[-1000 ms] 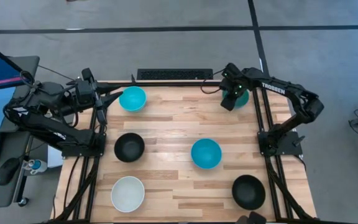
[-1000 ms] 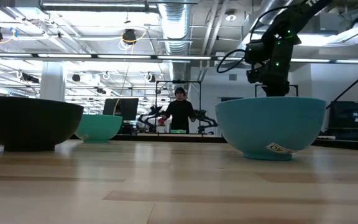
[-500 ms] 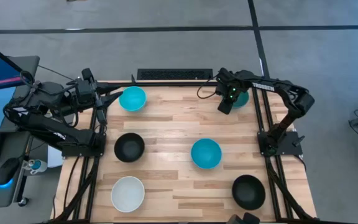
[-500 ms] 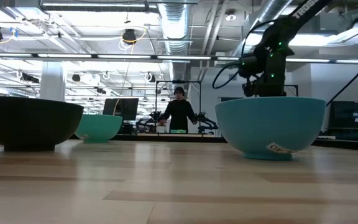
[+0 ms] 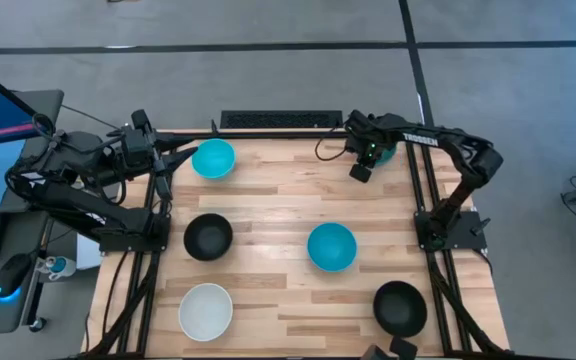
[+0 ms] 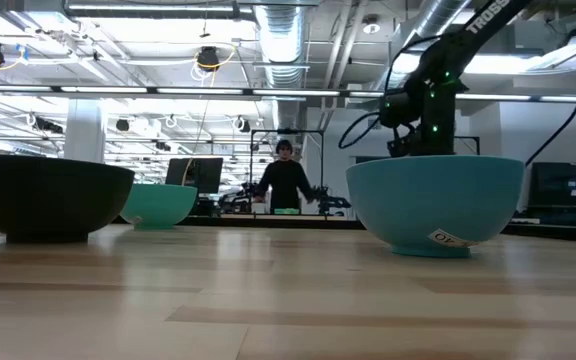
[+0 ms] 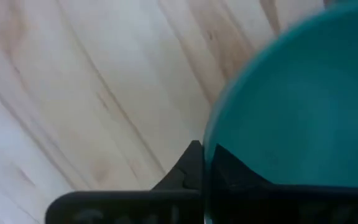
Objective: Nest bowls inside each other
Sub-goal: Stack the green bowl on top of the blue bowl
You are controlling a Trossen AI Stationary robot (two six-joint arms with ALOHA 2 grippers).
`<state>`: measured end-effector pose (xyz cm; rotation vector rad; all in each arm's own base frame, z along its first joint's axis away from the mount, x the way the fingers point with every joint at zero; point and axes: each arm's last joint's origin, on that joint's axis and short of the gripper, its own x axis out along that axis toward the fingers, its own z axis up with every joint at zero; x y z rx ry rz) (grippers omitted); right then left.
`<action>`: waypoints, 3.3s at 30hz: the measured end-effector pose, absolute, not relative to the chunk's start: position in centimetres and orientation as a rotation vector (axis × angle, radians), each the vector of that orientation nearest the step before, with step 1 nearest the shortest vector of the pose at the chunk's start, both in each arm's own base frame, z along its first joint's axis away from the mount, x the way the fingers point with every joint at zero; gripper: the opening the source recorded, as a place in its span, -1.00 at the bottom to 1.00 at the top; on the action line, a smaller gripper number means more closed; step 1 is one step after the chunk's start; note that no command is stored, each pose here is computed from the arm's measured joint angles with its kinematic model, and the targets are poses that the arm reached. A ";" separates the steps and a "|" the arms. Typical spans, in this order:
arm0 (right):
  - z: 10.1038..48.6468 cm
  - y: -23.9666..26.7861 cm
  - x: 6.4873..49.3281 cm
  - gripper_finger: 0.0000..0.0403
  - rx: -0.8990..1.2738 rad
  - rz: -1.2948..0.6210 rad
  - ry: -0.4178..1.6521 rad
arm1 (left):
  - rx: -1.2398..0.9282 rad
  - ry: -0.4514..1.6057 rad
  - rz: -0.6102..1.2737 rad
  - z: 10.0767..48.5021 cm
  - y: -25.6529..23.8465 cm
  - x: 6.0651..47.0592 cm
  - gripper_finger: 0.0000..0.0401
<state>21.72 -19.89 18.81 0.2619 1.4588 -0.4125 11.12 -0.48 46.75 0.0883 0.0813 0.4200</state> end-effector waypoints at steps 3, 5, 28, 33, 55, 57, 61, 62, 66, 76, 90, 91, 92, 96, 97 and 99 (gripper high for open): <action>19.2 -19.4 21.9 -0.93 0.254 -0.420 1.452 | 0.089 0.081 0.420 46.8 -0.5 11.1 -0.52; 19.7 -18.7 22.0 -0.95 0.243 -0.409 1.451 | 0.088 0.081 0.420 46.8 -0.5 11.1 -0.52; 27.5 0.4 25.5 -0.95 0.262 -0.093 1.080 | 0.051 0.089 0.422 46.6 -0.6 11.8 -0.52; 27.1 3.2 26.5 -0.95 0.258 -0.066 1.113 | 0.052 0.100 0.422 46.4 -0.7 12.3 -0.52; 27.7 13.0 30.5 -0.95 0.211 0.014 1.206 | -0.046 0.190 0.410 45.2 -0.9 13.0 -0.52; 27.0 13.7 30.6 -0.95 0.209 0.006 1.229 | -0.051 0.200 0.375 45.2 -1.0 13.0 -0.52; 25.1 14.3 31.0 -0.95 0.191 -0.066 1.297 | -0.052 0.210 0.292 45.1 -1.2 13.1 -0.52; 24.5 14.4 31.2 -0.95 0.184 -0.077 1.308 | -0.052 0.211 0.283 45.1 -1.3 13.1 -0.52; 22.4 14.6 32.1 -0.95 0.161 -0.109 1.362 | -0.033 0.212 0.274 45.1 -1.3 13.1 -0.52; 20.7 14.2 33.4 -0.77 0.180 -0.122 1.367 | -0.039 0.194 0.265 45.3 -1.3 13.1 -0.52; 22.1 13.9 33.4 -0.75 0.250 -0.012 1.344 | -0.051 0.179 0.265 45.5 -1.3 13.2 -0.52; 22.4 13.8 33.4 -0.75 0.255 -0.005 1.331 | -0.051 0.180 0.266 45.5 -1.3 13.2 -0.52; 22.7 13.8 33.3 -0.75 0.259 -0.001 1.322 | -0.052 0.180 0.265 45.5 -1.3 13.2 -0.52; 24.8 13.5 32.6 -0.74 0.292 0.013 1.263 | -0.058 0.195 0.268 45.3 -1.3 13.2 -0.52; 25.5 13.4 32.3 -0.74 0.301 0.019 1.243 | -0.072 0.206 0.271 45.2 -1.3 13.1 -0.52; 26.8 13.2 31.8 -0.74 0.337 0.022 1.199 | -0.109 0.242 0.280 44.8 -1.3 13.0 -0.52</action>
